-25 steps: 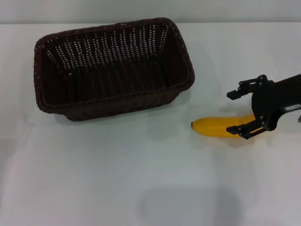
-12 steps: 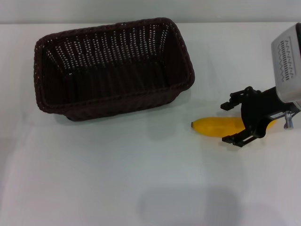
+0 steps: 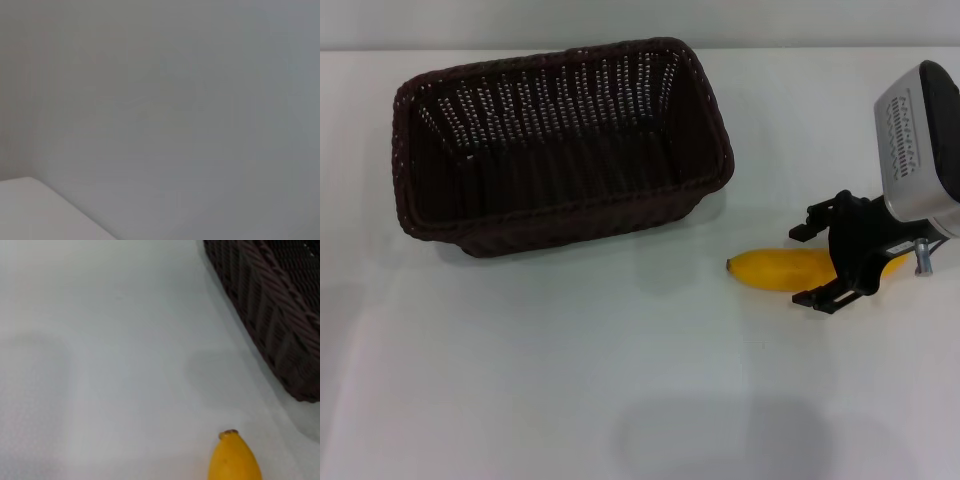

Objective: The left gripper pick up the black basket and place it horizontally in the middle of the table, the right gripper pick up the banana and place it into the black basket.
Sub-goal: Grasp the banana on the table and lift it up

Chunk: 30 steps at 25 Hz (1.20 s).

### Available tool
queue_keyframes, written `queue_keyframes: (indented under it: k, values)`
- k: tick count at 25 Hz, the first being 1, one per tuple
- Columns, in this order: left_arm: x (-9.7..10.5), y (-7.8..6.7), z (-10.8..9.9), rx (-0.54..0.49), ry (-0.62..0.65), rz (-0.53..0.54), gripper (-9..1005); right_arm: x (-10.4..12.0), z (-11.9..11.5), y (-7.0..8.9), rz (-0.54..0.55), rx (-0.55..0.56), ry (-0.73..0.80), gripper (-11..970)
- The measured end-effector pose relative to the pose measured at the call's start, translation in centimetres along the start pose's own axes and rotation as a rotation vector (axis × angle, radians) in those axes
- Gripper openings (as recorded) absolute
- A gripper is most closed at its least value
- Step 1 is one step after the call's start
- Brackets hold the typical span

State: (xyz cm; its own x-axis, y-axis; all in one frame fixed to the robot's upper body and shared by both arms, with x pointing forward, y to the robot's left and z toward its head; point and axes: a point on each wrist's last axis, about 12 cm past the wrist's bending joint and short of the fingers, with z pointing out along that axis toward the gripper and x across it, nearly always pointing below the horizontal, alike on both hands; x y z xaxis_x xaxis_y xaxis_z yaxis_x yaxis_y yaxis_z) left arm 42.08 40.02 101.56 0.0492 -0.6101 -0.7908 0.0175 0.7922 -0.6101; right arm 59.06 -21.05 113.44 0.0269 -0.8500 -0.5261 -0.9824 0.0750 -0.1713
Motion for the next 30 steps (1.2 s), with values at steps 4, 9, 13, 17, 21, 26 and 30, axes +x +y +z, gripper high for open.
queue_keyframes:
  k: [4, 9, 13, 17, 21, 26, 30]
  values:
    - [0.0, 0.0, 0.1, 0.003, 0.001, -0.003, 867, -0.1, 0.3, -0.1, -0.003, -0.004, 0.007, 778]
    - [0.0, -0.1, 0.2, 0.005, 0.001, -0.009, 867, -0.1, 0.6, -0.2, 0.002, -0.019, 0.018, 729]
    - [0.0, -0.1, 0.2, 0.006, 0.001, -0.010, 868, 0.0, 0.7, -0.2, -0.009, -0.015, 0.023, 658]
    - [0.0, -0.2, 0.3, 0.010, 0.000, -0.010, 868, 0.1, 0.7, -0.2, -0.013, -0.013, 0.029, 488]
    - [0.0, -0.2, 0.4, 0.012, 0.000, -0.011, 868, 0.3, 0.2, -0.4, -0.004, -0.006, 0.025, 485]
    - [0.0, -0.3, 0.6, 0.016, 0.000, -0.012, 868, -0.2, -2.0, -1.2, -0.004, 0.035, -0.003, 482]
    - [-0.1, -0.3, 0.7, 0.017, -0.001, -0.012, 867, -0.9, -5.0, -2.3, -0.017, 0.125, -0.038, 484]
